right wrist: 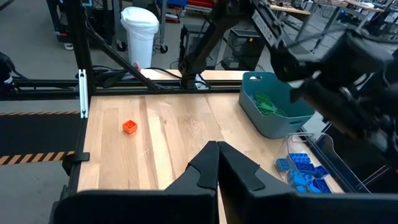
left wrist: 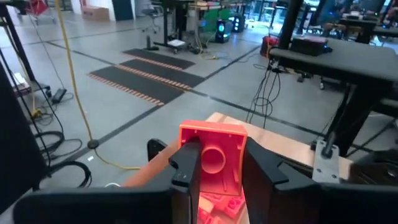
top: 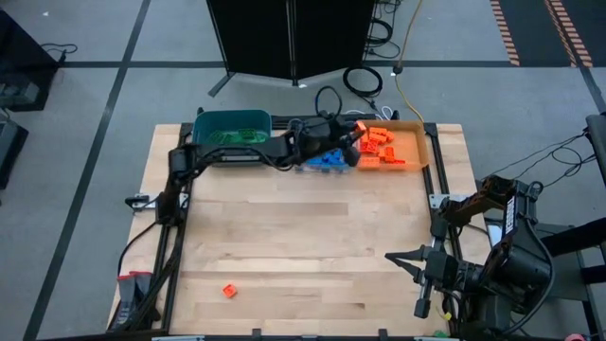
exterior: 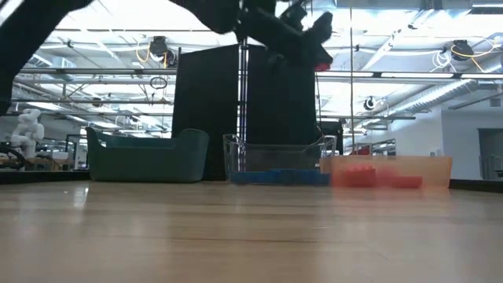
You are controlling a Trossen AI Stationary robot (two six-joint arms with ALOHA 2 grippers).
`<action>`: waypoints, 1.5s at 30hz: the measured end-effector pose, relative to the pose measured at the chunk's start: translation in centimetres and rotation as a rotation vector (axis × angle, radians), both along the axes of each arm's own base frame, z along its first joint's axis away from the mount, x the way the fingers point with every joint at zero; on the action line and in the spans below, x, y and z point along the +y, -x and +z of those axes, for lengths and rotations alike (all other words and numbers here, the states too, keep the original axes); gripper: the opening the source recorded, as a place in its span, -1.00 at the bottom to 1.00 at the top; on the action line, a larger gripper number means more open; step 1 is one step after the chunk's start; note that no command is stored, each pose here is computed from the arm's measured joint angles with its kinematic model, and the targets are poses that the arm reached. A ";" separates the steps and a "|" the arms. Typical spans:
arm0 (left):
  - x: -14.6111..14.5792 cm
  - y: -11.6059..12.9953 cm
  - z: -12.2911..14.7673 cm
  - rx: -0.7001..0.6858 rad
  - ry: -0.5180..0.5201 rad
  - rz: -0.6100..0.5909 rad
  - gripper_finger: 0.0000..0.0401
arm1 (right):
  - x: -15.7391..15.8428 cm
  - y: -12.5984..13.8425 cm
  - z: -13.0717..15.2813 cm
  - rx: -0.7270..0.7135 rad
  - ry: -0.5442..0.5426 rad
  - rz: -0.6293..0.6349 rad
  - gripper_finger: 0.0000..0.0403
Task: Sort blocks
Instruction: Put the orange game piece into the orange transparent bin
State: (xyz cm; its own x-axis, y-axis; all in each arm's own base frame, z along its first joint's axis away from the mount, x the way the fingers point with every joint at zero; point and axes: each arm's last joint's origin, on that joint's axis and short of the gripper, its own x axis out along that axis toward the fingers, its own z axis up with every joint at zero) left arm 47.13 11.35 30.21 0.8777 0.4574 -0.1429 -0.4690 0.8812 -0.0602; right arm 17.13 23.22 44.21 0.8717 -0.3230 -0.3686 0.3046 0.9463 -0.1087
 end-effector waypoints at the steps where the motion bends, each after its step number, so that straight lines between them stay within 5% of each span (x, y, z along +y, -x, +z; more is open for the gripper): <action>1: 0.4 -0.4 -0.4 -0.003 0.000 0.006 -0.63 | 0.0 0.0 0.0 0.000 0.000 0.000 -1.00; 14: 2.3 -6.2 -6.2 0.030 0.145 0.025 -0.62 | 0.1 0.0 -0.1 0.030 -0.023 0.016 -1.00; 24: 3.3 -7.2 -6.3 0.018 0.190 0.023 -0.10 | 0.1 0.1 -0.2 0.044 -0.028 0.025 -1.00; 34: 5.9 -6.0 -6.2 -0.002 0.501 -0.122 0.28 | -1.0 -0.6 0.1 -0.091 0.070 -0.100 -1.00; 41: 5.8 -5.9 -6.5 0.024 0.560 -0.177 0.33 | -7.7 -3.2 2.3 -0.168 0.117 -0.360 -1.00; 45: 5.8 -5.9 -6.5 0.019 0.607 -0.193 0.34 | -14.7 -1.4 5.1 -0.201 0.086 -0.540 -1.00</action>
State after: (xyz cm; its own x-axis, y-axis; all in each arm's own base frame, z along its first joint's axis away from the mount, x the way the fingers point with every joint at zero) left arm 53.01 17.12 23.70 0.9310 0.1241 -0.3433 -0.3111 0.7617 -0.5684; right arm 18.54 8.56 49.32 0.6258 -0.7623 -0.1655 0.7639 0.6418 -0.0679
